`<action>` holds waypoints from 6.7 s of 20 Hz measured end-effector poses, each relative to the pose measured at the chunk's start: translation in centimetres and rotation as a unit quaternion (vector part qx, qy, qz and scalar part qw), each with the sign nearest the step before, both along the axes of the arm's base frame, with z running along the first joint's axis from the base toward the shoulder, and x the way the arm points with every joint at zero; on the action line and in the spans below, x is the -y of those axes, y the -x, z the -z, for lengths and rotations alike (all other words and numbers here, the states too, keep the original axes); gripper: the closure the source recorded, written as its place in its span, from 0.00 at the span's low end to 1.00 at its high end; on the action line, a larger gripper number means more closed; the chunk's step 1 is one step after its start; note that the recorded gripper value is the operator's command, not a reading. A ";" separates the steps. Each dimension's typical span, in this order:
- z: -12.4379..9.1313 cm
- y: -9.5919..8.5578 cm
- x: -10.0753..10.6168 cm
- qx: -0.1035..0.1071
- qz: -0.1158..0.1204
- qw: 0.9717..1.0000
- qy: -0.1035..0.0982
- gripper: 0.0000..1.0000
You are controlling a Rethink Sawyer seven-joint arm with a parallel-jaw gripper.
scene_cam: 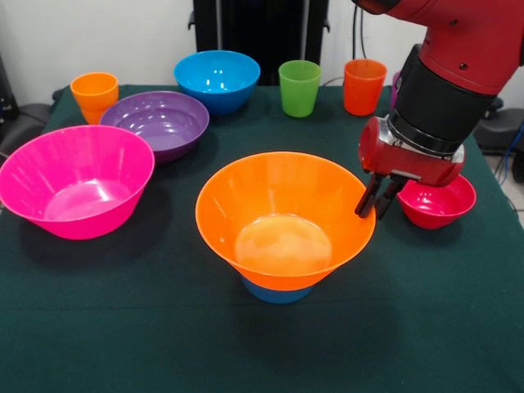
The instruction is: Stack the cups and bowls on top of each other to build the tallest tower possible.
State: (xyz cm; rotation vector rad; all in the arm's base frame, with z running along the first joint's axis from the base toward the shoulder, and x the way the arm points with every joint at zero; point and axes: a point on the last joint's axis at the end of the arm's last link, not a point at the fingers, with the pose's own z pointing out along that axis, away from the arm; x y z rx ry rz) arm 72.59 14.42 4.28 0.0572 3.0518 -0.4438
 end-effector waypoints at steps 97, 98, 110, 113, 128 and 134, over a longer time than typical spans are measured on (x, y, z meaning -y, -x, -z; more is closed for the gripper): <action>-10.0 15.2 -4.3 -0.099 0.095 0.986 -0.099 0.00; -10.0 15.4 -4.5 -0.100 0.096 0.985 -0.101 0.00; -9.4 17.6 -7.3 -0.122 0.091 0.982 -0.111 0.00; -9.0 18.2 -8.9 -0.124 0.081 0.983 -0.112 0.00; -5.8 18.1 -9.5 -0.098 0.070 0.986 -0.113 0.00; -4.2 18.4 -9.1 -0.105 0.075 0.986 -0.111 0.00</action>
